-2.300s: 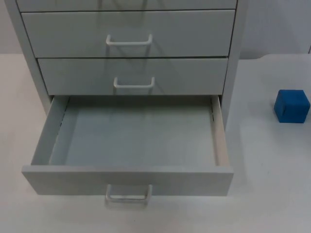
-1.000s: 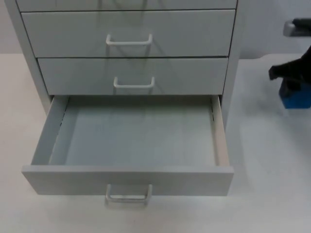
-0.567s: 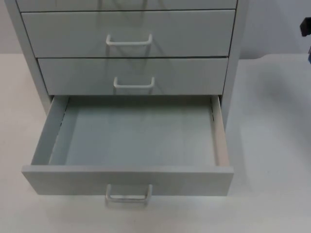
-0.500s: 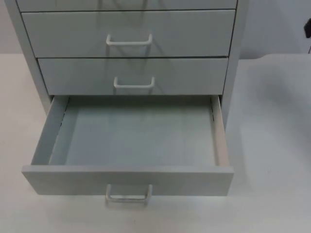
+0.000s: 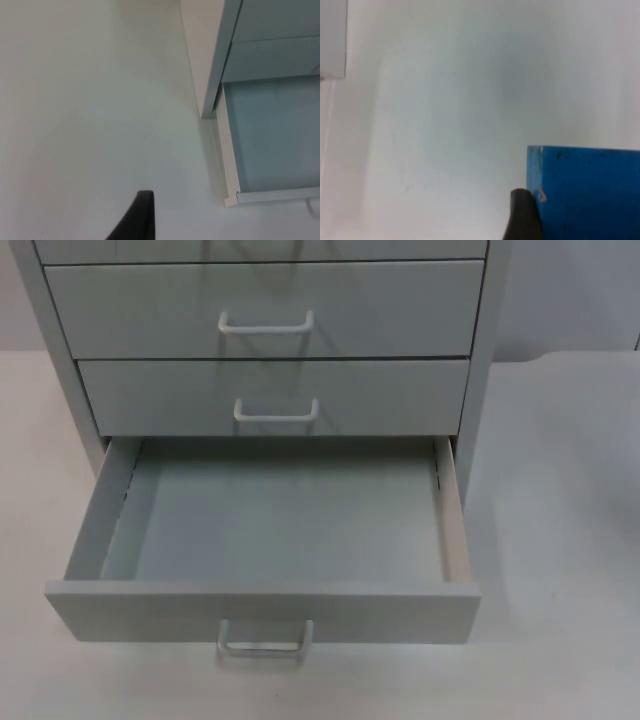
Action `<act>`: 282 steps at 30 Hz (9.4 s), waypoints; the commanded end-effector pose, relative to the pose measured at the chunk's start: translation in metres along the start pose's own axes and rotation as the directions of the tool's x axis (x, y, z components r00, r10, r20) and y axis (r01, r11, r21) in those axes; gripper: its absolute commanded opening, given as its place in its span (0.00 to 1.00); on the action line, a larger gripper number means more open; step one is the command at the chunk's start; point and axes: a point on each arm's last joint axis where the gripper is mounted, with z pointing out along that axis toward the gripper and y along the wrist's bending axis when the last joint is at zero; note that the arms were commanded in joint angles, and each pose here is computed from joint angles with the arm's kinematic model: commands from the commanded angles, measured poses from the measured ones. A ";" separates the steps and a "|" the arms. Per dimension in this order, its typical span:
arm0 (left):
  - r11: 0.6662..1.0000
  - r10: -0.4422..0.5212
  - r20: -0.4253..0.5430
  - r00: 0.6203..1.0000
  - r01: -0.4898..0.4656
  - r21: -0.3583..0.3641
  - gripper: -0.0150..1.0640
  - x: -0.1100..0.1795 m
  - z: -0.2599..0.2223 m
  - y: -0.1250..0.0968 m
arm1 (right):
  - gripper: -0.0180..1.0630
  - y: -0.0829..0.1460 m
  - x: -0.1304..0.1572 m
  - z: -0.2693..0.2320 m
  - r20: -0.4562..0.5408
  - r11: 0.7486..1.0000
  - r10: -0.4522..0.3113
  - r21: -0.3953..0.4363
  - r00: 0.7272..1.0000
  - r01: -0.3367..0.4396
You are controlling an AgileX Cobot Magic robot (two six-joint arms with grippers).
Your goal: Open the drawer with the left hand, place the block into the drawer with the right hand, then close the drawer with the left hand.
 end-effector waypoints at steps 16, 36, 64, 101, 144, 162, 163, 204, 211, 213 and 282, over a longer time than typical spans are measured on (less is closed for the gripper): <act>1.000 -0.006 0.004 1.000 0.006 -0.002 0.99 0.000 -0.002 0.000 | 0.02 0.131 0.025 -0.033 0.223 0.952 -0.110 -0.257 0.969 0.167; 1.000 -0.004 -0.019 1.000 0.004 -0.004 0.99 0.002 -0.002 0.000 | 0.02 0.262 0.016 0.034 0.226 0.931 -0.249 -0.211 0.942 0.297; 1.000 -0.004 -0.055 0.999 0.004 -0.001 0.99 0.006 -0.002 0.000 | 0.70 0.289 0.038 0.111 0.140 0.938 -0.226 -0.235 0.964 0.254; 1.000 0.009 -0.056 0.998 -0.010 -0.019 0.99 0.006 -0.002 0.002 | 0.71 0.272 0.033 -0.003 0.065 0.874 -0.444 -0.189 0.894 0.448; 1.000 0.021 -0.034 0.999 -0.021 0.013 0.99 0.004 -0.002 -0.001 | 0.71 -0.029 0.008 -0.050 -0.005 1.000 -0.010 0.015 1.000 0.010; 0.982 0.034 -0.106 0.994 -0.014 0.188 0.69 -0.003 0.022 -0.015 | 0.71 -0.034 0.006 -0.054 0.025 1.000 -0.007 0.027 1.000 0.006; 0.982 0.034 -0.106 0.994 -0.014 0.188 0.69 -0.003 0.022 -0.015 | 0.71 -0.034 0.006 -0.054 0.025 1.000 -0.007 0.027 1.000 0.006; 0.429 0.894 0.014 0.448 -0.865 0.260 0.01 0.050 0.108 -0.185 | 0.71 -0.034 0.005 -0.054 0.042 1.000 -0.011 0.029 0.999 0.010; 0.327 0.942 -0.022 0.334 -0.902 0.284 0.01 0.072 0.131 -0.200 | 0.71 -0.034 0.005 -0.054 0.042 1.000 -0.011 0.029 0.999 0.010; 0.310 0.948 -0.024 0.317 -0.907 0.286 0.01 0.075 0.136 -0.202 | 0.71 -0.034 0.005 -0.054 0.042 1.000 -0.011 0.029 0.999 0.010; 0.509 0.853 -0.117 0.508 -0.860 -0.029 0.01 0.041 0.299 -0.149 | 0.71 -0.034 0.003 -0.054 0.057 0.999 -0.018 0.033 0.998 0.016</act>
